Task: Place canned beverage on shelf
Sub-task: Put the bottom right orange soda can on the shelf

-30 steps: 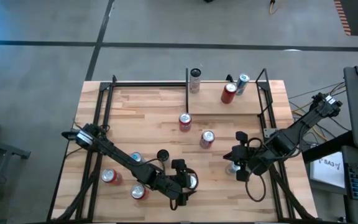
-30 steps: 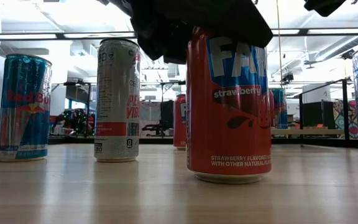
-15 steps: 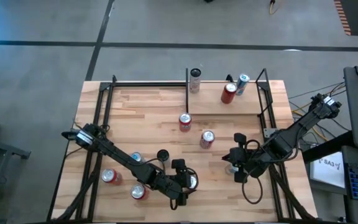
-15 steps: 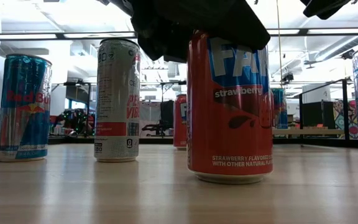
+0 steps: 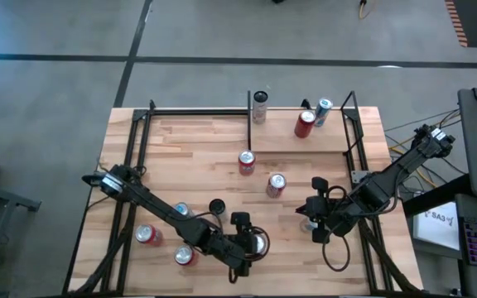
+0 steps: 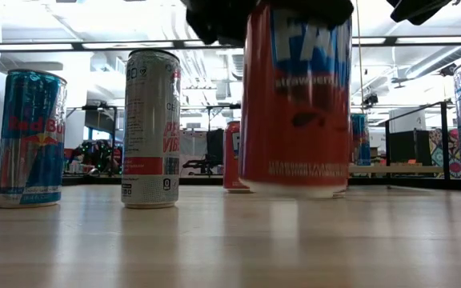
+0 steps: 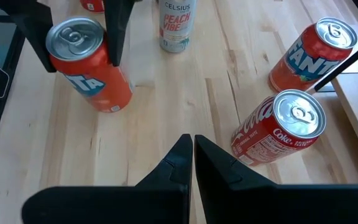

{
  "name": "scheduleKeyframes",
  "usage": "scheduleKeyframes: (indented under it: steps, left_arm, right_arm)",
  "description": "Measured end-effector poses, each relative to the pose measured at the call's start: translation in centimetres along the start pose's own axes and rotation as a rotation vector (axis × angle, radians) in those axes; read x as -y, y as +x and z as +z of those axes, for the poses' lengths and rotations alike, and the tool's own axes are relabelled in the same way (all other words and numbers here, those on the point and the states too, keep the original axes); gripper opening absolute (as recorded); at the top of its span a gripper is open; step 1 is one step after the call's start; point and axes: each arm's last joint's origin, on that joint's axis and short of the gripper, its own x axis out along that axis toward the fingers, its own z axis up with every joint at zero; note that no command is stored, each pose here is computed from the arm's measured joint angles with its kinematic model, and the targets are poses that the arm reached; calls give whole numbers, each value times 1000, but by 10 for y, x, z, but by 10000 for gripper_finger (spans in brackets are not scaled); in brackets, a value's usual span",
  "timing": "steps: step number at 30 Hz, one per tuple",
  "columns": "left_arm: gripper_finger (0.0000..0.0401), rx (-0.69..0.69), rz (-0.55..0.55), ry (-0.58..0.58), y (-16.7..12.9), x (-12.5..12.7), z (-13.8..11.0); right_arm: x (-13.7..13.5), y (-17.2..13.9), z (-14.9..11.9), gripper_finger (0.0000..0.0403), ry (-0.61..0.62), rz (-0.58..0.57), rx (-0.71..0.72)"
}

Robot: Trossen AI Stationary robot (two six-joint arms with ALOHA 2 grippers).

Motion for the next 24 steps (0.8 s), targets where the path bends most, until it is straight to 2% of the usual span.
scheduleKeyframes:
  steps: [13, 24]
  left_arm:
    - [285, 94, -8, 97, -30, -11, 32]
    - [285, 188, 34, 173, -66, -51, 66]
  right_arm:
    - [0, 0, 0, 9, 0, 1, -1]
    - [0, 0, 0, 9, -6, 2, 0]
